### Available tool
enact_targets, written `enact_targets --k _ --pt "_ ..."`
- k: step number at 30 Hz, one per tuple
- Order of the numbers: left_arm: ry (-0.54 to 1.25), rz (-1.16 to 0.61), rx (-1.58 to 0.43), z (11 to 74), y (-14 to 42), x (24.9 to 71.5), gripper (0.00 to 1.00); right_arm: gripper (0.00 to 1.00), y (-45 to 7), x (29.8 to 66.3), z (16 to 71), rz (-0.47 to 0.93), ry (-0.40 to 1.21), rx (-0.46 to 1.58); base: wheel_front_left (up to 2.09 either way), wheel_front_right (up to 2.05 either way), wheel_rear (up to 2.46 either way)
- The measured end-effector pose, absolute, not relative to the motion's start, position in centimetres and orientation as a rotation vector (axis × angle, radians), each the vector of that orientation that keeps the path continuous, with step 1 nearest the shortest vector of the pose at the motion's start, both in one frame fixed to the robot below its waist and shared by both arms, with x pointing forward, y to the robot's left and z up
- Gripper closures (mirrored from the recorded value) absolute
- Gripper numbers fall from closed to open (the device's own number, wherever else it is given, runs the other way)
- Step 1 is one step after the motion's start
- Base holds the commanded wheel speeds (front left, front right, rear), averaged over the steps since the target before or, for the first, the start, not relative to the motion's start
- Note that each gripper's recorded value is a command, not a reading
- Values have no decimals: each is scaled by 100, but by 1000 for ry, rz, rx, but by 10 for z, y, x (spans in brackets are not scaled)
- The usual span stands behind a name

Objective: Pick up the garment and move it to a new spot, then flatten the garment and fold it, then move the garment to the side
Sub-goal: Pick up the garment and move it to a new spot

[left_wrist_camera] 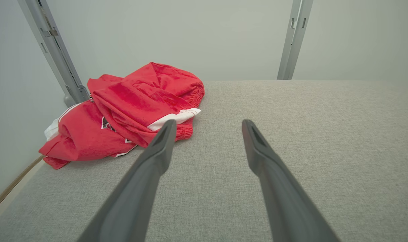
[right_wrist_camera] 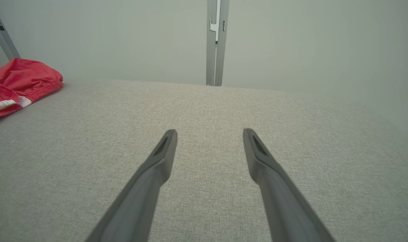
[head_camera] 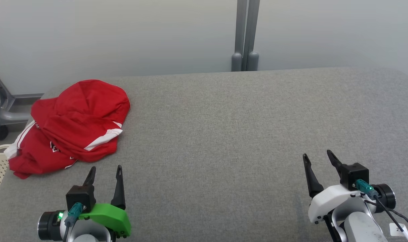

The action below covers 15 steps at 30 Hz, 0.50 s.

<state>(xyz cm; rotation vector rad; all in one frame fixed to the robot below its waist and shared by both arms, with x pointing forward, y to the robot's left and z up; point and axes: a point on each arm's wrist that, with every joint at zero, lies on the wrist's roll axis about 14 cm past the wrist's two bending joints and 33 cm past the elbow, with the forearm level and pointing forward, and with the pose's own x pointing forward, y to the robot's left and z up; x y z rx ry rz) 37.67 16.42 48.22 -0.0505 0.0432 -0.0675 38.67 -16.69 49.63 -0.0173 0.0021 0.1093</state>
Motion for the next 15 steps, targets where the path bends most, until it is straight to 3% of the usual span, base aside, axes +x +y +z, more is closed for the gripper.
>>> enact_targets --k 15 --pt "42 -24 -78 482 177 371 0 0 -156 393 498 136 -8 4 0 0 0"
